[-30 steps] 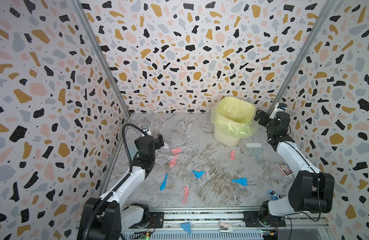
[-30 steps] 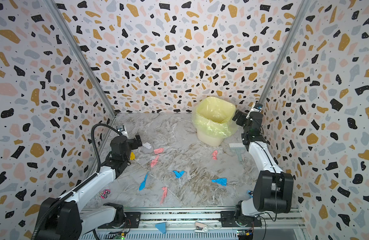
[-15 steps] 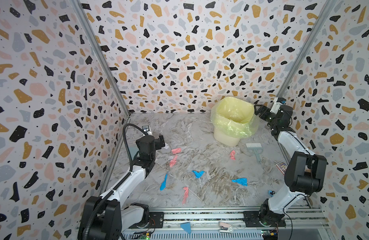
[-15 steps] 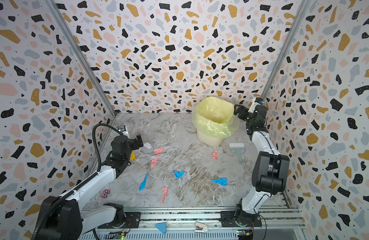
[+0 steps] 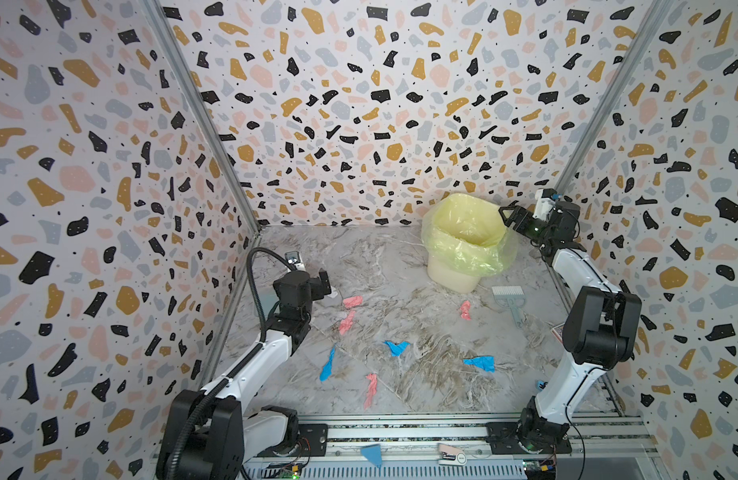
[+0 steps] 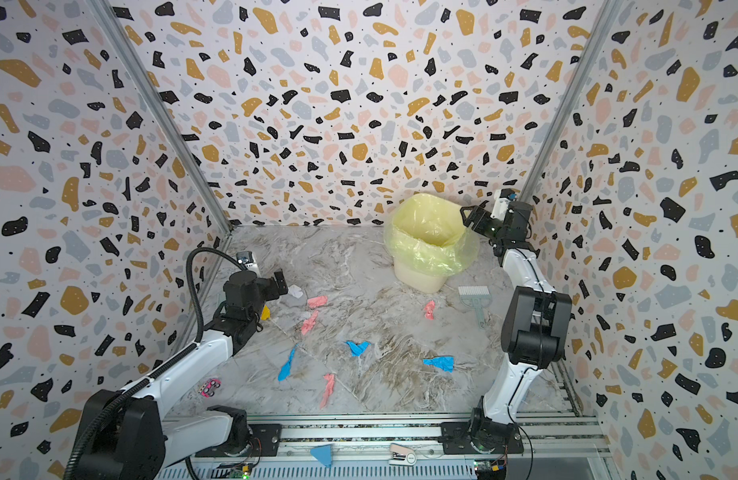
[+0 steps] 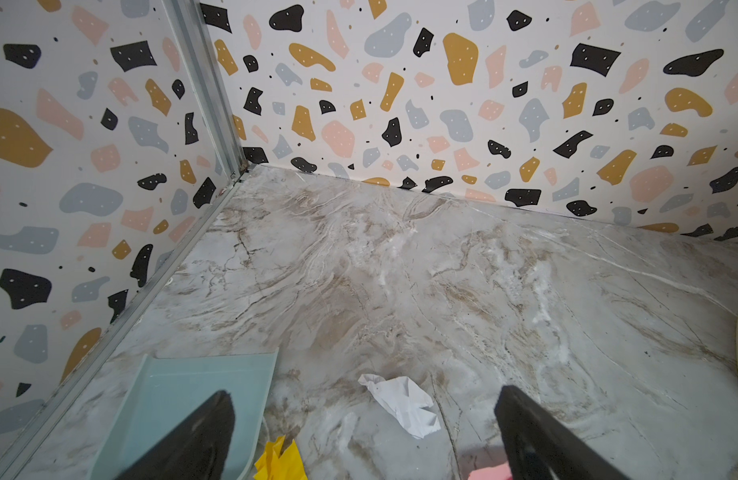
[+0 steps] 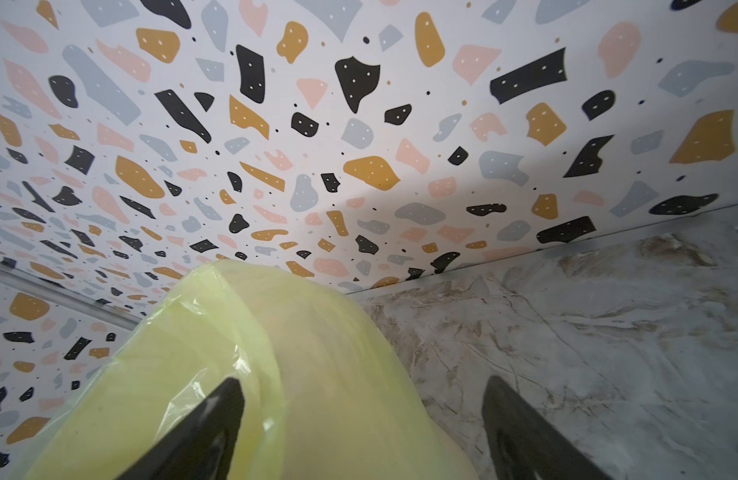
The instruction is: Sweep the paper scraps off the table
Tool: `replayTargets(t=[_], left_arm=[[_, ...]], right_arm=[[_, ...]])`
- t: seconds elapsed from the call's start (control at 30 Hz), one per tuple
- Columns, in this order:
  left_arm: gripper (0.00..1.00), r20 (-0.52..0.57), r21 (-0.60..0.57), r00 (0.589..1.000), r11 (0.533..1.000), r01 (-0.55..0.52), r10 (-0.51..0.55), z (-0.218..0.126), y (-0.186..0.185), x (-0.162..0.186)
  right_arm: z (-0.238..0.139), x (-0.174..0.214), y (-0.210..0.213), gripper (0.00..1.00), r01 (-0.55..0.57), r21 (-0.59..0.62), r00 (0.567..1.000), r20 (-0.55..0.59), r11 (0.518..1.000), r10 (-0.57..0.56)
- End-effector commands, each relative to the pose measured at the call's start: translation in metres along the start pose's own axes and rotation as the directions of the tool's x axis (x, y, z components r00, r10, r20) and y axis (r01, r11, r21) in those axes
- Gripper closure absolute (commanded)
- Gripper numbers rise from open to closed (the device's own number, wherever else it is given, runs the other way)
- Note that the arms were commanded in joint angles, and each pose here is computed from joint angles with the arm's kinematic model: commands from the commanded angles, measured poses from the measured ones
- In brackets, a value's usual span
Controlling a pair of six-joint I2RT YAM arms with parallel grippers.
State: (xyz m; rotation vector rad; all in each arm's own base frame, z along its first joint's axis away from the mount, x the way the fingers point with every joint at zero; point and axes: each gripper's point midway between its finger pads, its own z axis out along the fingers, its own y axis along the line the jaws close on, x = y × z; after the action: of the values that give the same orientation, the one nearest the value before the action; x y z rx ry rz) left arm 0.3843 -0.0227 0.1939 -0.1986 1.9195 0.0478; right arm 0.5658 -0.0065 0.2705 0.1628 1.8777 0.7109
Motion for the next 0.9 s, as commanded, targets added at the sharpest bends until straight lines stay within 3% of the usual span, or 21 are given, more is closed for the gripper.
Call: replayTargets(t=[0.0,0.87], left_arm=[[0.01,0.019,0.009,1.000,1.000,-0.001,0.000,-0.001,-0.003,-0.009],[0.00,-0.033,0.011,0.999,0.999,-0.036,0.036,0.002,-0.003,0.005]], right_arm=[[-0.002,-0.006,0.015,0.11,0.028,-0.063,0.999,-0.028,0.998,-0.030],[0.015,0.039,0.043,0.24,0.056,-0.167,0.982,-0.168,0.984,-0.084]])
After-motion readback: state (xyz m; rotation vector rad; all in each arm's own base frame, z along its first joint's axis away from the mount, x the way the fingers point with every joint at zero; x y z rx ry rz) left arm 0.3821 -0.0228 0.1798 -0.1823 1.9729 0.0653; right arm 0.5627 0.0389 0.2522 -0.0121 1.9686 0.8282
